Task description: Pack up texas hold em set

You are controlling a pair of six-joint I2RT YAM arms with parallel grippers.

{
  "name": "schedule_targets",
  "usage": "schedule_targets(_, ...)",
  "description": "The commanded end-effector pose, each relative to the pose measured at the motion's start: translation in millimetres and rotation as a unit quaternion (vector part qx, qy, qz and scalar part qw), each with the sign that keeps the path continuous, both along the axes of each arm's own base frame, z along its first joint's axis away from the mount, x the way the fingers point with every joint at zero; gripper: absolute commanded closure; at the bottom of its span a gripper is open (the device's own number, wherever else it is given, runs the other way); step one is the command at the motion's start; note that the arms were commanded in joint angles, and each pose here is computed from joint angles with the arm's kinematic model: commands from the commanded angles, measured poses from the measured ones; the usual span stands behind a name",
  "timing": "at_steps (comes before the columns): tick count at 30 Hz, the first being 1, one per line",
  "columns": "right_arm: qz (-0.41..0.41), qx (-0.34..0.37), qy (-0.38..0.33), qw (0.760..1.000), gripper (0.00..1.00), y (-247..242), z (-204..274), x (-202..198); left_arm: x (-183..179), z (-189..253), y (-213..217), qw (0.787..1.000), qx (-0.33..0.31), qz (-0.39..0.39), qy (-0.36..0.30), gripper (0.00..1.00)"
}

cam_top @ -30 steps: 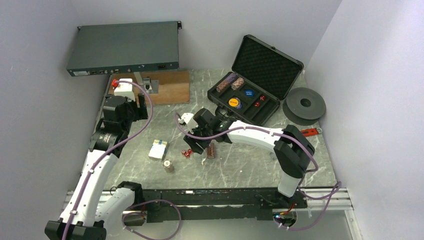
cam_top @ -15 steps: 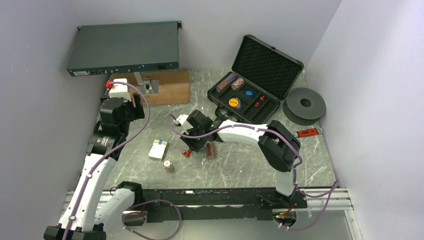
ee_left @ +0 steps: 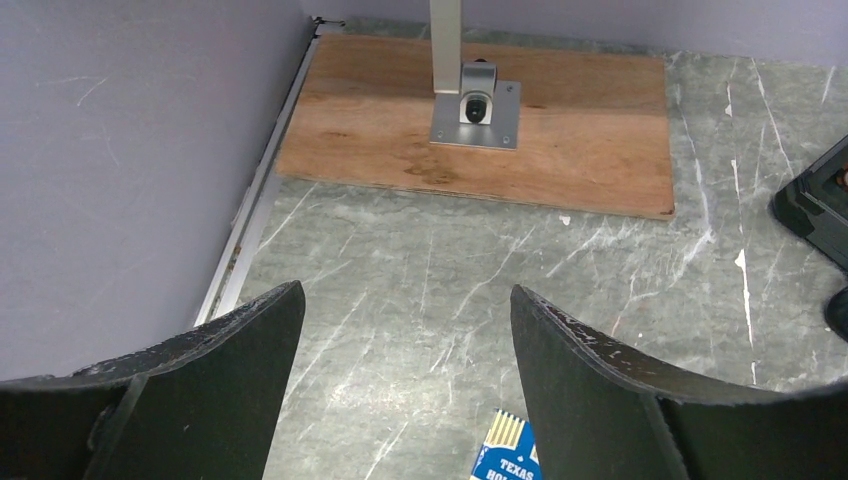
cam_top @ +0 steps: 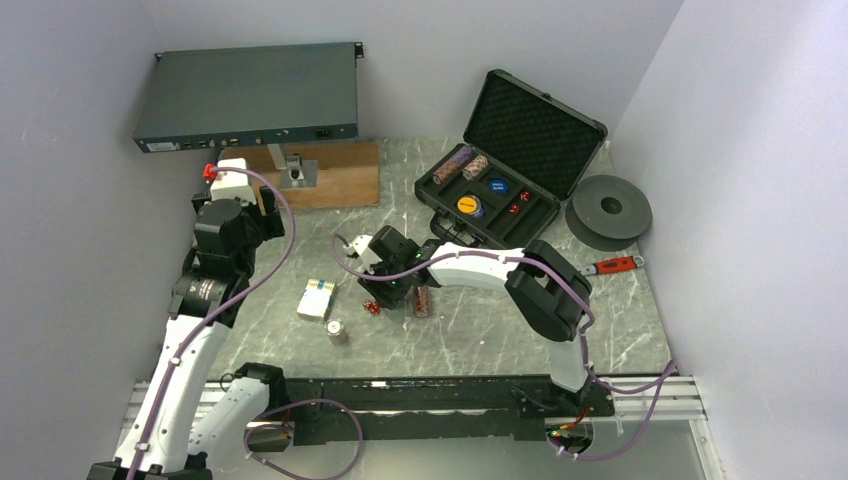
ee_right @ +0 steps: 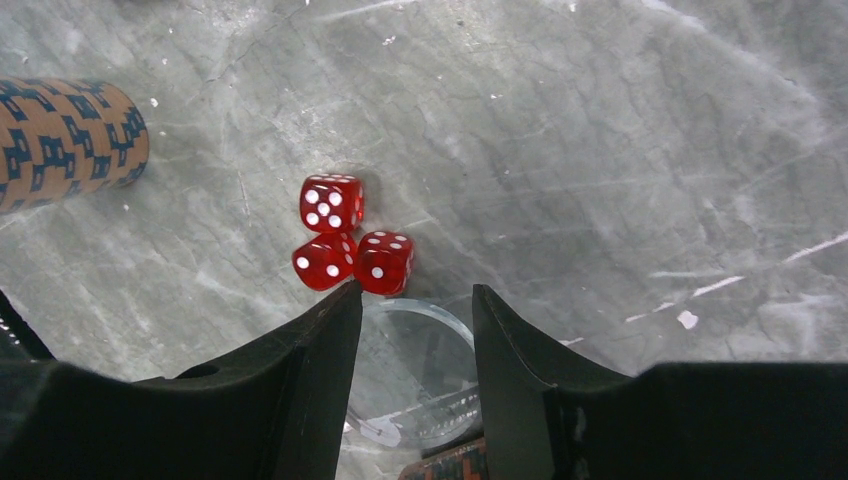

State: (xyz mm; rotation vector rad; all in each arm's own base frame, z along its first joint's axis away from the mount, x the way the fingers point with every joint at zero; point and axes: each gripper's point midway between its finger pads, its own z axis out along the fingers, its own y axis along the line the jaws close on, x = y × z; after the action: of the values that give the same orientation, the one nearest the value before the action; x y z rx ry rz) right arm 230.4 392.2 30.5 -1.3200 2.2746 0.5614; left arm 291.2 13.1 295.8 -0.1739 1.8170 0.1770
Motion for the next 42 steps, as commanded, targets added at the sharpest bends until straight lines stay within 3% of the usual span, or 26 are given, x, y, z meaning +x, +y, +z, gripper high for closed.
schedule_targets(1, -0.001, 0.033, -0.016, 0.999, 0.53, 22, 16, 8, 0, 19, 3, 0.999, -0.009, 0.013, -0.031, 0.18)
schedule_targets(28, -0.001, 0.010, -0.020, 1.000, 0.58, 31, 8, 9, 1, 18, 1, 1.000, -0.010, 0.006, -0.026, 0.18)
schedule_targets(42, -0.040, -0.025, -0.021, 0.999, 0.64, 22, -5, 17, 1, 17, 1, 1.000, -0.010, 0.006, -0.026, 0.18)
